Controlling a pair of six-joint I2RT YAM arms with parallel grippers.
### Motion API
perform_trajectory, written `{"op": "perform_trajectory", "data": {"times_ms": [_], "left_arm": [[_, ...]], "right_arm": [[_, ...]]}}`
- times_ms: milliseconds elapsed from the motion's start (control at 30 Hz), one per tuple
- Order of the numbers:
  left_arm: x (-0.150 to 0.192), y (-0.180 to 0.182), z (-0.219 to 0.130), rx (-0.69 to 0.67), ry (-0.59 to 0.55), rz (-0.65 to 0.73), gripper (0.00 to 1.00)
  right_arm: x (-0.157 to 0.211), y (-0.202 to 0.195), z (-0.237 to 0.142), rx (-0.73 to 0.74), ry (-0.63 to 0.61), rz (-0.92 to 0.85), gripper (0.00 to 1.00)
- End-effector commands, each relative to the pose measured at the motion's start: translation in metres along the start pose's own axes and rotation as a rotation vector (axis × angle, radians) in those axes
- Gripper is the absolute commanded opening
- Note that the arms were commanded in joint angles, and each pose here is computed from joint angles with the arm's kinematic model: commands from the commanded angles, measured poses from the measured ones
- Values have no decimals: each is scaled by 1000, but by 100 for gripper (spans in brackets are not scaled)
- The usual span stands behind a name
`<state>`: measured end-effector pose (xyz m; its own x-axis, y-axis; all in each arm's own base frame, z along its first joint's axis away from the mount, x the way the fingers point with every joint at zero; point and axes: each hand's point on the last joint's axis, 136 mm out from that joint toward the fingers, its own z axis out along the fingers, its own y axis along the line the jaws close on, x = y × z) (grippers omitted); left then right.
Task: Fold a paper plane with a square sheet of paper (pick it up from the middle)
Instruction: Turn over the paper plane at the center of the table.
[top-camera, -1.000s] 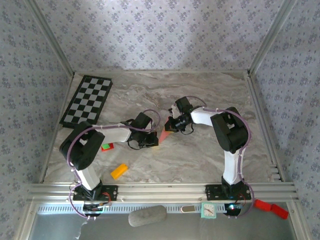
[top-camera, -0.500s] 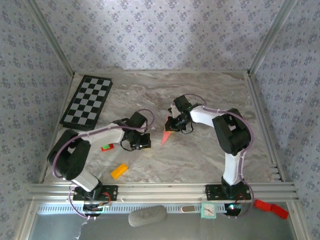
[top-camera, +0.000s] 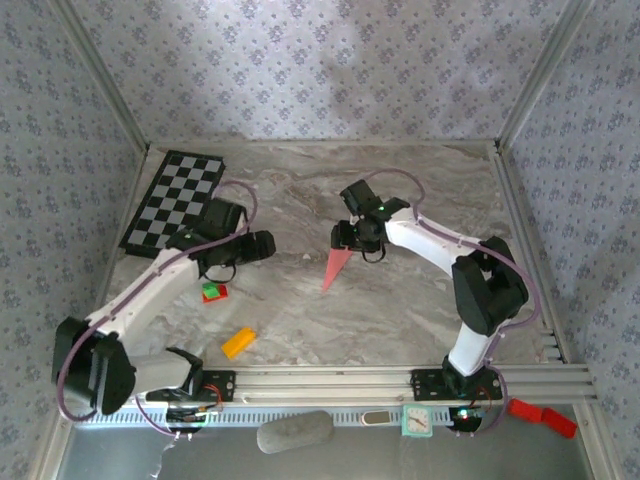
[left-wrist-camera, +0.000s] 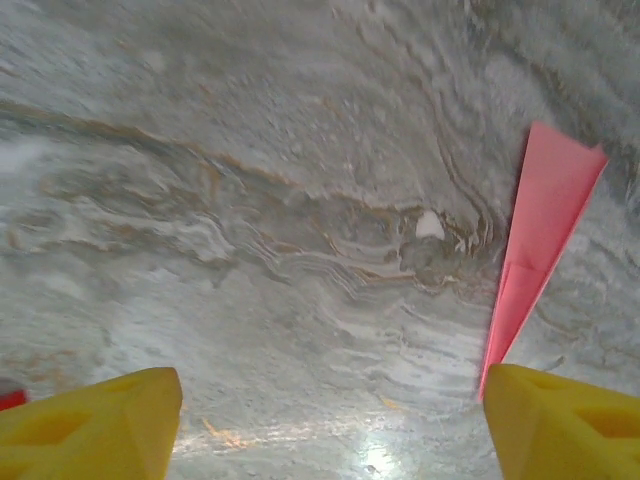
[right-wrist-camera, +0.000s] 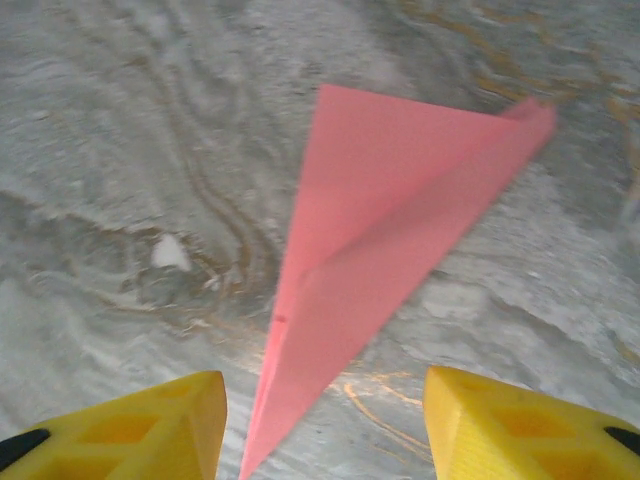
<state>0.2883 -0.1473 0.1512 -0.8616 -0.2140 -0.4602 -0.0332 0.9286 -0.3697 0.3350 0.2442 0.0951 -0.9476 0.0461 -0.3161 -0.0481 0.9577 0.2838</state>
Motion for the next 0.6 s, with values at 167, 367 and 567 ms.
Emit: {"op": "perform_trajectory", "data": {"times_ms": [167,367,567], "left_arm": [[-2,40,-20,-70,-68,-8,100],[1,54,-22,-81,-66,-37,100],[4,57,-22,-82,-64,-40,100]], "right_arm": [[7,3,32,225,-13,161,58],[17,-1,44,366,-14,221,55],[21,-11,45,441,-14,256,45]]}}
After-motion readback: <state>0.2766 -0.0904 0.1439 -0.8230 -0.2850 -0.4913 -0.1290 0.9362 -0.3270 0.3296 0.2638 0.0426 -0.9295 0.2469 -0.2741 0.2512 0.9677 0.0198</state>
